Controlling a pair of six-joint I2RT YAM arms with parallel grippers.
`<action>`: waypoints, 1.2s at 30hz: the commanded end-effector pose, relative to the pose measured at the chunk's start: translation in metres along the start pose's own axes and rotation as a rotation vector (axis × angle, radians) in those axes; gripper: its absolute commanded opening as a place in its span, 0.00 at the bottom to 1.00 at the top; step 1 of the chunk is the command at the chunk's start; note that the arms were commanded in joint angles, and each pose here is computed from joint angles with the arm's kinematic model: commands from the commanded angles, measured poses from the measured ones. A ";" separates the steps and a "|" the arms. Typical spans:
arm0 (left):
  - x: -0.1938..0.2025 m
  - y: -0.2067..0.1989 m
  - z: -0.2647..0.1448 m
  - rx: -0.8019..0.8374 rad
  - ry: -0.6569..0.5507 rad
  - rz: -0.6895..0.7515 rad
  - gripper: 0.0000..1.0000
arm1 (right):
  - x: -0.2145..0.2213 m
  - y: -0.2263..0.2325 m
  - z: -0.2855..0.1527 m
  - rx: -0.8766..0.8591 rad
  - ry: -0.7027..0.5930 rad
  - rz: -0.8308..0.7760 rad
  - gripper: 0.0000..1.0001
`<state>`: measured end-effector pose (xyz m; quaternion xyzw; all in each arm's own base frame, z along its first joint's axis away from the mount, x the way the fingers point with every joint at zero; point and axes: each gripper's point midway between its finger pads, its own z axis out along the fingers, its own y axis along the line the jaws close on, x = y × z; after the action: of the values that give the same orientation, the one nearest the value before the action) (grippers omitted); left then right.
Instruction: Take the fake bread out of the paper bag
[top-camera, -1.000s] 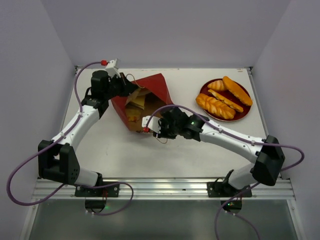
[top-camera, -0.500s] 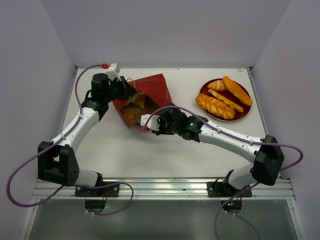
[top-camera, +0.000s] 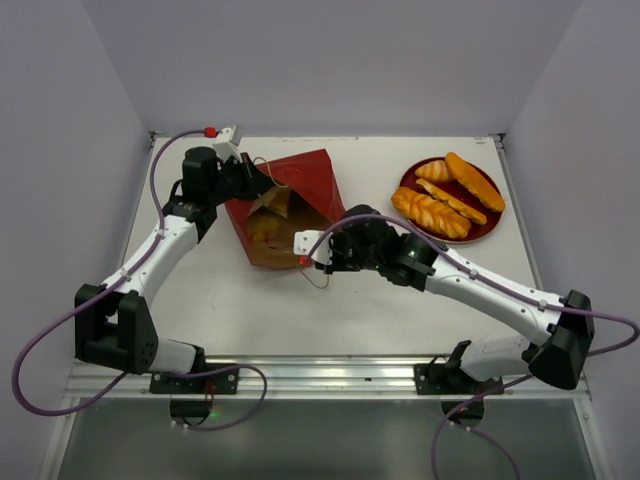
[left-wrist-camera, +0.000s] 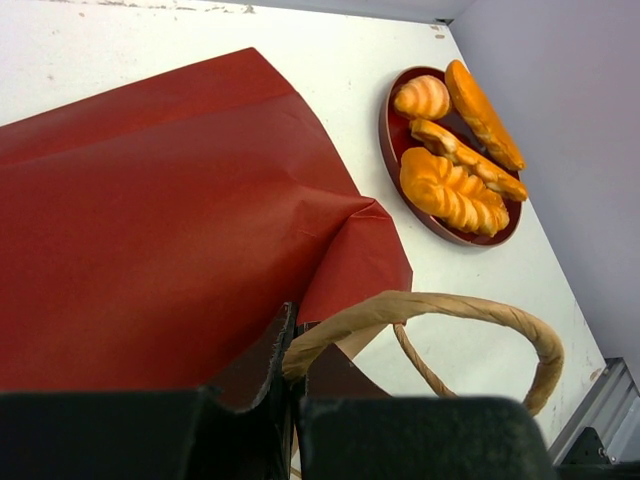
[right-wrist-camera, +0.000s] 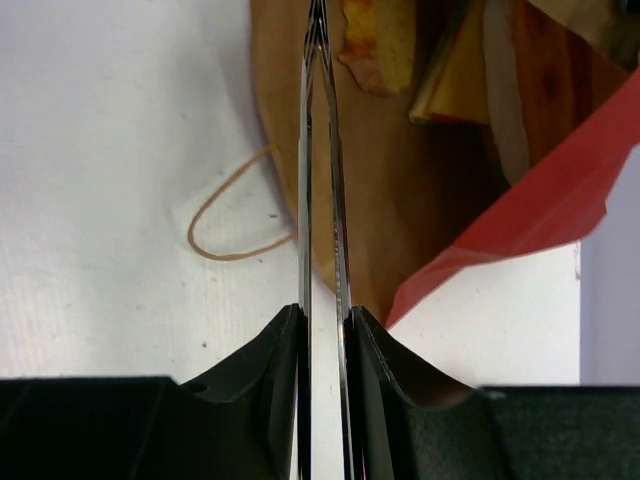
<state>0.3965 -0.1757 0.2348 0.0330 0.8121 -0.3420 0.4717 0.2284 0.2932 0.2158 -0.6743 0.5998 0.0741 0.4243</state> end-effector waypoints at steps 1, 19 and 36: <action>0.001 -0.003 -0.008 0.005 0.011 0.017 0.00 | 0.004 -0.034 0.015 0.167 0.053 0.013 0.30; 0.006 -0.006 -0.011 0.028 0.018 0.018 0.00 | 0.017 -0.040 0.077 0.249 0.199 -0.093 0.47; 0.006 -0.008 -0.010 0.038 0.014 0.010 0.00 | 0.017 -0.028 0.102 0.241 0.235 -0.155 0.50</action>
<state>0.3894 -0.1775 0.2317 0.0413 0.8132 -0.3481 0.4646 0.2891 0.3267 0.1300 -0.6808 0.6123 -0.1011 0.3890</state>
